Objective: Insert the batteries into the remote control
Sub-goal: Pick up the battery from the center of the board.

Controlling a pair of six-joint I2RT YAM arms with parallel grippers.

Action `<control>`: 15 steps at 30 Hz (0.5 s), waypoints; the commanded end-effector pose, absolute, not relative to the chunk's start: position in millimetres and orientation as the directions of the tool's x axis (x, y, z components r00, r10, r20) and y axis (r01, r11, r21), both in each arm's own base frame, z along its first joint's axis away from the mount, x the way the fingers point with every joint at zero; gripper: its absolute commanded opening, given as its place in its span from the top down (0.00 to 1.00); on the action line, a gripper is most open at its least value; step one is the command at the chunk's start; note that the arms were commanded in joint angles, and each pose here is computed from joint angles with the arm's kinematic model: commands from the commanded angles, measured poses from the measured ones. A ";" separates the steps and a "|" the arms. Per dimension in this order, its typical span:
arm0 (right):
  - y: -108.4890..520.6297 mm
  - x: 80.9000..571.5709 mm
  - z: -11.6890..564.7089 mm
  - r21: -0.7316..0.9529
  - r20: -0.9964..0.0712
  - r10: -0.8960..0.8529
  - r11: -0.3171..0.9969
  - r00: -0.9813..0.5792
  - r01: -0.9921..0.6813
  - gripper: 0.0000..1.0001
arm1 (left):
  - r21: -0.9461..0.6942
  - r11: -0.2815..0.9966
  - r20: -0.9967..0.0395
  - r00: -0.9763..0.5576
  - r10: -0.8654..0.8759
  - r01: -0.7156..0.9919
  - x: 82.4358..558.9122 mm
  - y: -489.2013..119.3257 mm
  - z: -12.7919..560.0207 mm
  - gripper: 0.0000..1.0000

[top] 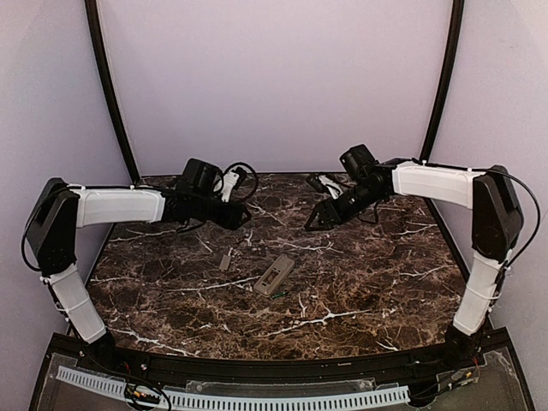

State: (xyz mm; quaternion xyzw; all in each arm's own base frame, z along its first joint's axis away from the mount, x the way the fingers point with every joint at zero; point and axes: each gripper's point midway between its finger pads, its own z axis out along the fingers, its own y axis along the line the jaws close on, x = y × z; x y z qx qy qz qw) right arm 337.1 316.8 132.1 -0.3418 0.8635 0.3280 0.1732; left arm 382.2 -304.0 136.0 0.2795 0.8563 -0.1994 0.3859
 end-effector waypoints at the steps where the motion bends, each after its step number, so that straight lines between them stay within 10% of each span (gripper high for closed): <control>1: 310.0 348.6 161.2 0.411 -0.635 -0.408 0.540 -0.656 -0.734 0.26 | 0.001 0.794 -0.587 -0.643 0.492 0.607 396.5 -262.4 83.9 0.44; 15: 292.9 353.3 165.1 0.435 -0.678 -0.330 0.541 -0.657 -0.720 0.22 | -0.073 0.692 -0.490 -0.630 0.603 0.719 400.7 -288.0 48.7 0.49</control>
